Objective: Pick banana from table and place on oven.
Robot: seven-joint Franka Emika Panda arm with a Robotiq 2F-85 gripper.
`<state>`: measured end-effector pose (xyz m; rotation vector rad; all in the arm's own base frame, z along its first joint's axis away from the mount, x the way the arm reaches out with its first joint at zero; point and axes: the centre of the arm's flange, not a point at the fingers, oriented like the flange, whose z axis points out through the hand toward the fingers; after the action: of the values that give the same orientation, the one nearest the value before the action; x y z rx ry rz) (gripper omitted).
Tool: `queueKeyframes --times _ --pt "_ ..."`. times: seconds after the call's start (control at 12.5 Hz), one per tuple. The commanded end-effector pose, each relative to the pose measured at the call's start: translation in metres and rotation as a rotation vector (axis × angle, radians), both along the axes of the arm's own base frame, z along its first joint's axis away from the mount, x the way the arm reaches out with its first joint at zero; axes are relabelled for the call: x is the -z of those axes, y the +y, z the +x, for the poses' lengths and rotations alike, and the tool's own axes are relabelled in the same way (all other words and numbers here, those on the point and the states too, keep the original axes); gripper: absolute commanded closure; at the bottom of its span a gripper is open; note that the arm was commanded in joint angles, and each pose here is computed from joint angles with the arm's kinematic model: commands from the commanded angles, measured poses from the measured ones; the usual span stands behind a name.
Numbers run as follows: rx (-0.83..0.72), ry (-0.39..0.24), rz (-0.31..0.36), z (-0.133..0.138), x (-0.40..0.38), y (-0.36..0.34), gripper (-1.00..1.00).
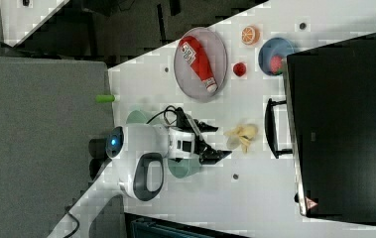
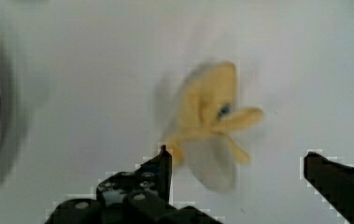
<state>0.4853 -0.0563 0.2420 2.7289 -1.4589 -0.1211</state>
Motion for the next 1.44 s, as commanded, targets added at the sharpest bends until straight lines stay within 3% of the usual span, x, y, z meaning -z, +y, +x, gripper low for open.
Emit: queueKeyframes --times 0.08,0.4,0.48,0.96,1.2,1.44 --pt "-0.007 -0.024 -0.012 -0.005 0.022 -0.001 -1.00" --pt "-0.009 -0.038 -0.020 -0.016 0.064 -0.001 -1.00" --pt "-0.010 -0.034 -0.022 -0.018 0.072 -0.001 -0.92" --pt "-0.008 -0.057 -0.028 -0.016 0.083 -0.004 0.48" --pt "-0.009 -0.083 -0.029 -0.011 0.071 -0.003 0.49" --pt "-0.011 -0.203 -0.031 0.012 0.006 -0.002 0.49"
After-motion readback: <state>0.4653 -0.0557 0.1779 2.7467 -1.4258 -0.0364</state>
